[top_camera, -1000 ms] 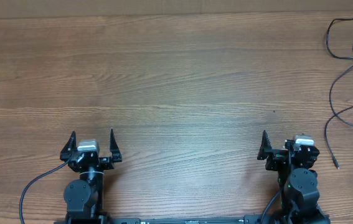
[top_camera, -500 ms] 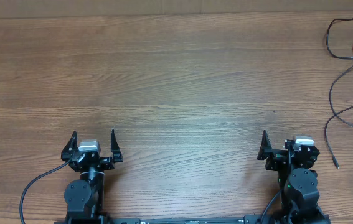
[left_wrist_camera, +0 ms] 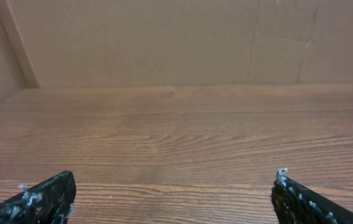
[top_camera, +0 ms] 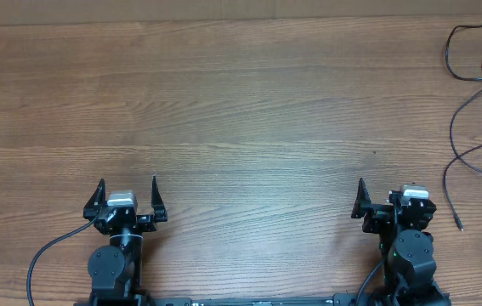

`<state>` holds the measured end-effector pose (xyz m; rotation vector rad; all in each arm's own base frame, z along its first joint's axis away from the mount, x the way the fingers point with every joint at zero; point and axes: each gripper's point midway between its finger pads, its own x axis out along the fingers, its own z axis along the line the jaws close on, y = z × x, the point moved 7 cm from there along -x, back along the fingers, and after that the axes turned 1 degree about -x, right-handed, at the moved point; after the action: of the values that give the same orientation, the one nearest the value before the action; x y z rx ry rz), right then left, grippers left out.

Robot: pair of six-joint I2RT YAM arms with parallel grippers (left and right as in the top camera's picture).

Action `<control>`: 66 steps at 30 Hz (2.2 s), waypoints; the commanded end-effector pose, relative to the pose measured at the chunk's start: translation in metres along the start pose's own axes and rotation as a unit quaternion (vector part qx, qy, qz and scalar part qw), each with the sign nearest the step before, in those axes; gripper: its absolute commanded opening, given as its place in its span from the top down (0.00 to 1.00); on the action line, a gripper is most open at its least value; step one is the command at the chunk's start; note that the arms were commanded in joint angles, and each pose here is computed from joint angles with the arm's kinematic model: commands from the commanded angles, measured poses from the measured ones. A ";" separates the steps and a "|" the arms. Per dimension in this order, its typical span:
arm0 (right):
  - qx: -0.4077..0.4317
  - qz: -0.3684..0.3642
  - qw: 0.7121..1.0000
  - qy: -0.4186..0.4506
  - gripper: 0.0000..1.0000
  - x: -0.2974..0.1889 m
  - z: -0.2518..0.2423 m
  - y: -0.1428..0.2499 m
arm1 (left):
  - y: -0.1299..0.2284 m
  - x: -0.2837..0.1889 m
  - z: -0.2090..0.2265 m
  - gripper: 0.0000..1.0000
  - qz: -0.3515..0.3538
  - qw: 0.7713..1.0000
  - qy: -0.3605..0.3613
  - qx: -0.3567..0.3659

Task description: Untangle cables

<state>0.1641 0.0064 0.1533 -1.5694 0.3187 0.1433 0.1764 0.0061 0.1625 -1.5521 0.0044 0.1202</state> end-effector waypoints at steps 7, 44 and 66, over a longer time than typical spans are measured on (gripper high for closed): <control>0.002 0.002 1.000 0.003 0.00 -0.001 0.000 0.001 | 0.000 0.000 -0.001 0.00 -0.005 1.000 0.002 0.009; 0.051 -0.134 0.988 -0.051 0.00 0.007 -0.007 -0.021 | 0.000 0.000 -0.001 0.00 -0.005 1.000 0.002 0.009; 0.044 -0.132 0.988 -0.066 0.00 0.007 -0.005 -0.021 | 0.000 0.000 -0.001 0.00 -0.005 1.000 0.002 0.009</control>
<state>0.1765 0.0006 0.1744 -1.4887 0.0123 0.0264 0.1764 0.0061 0.1626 -1.5518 0.0042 0.1199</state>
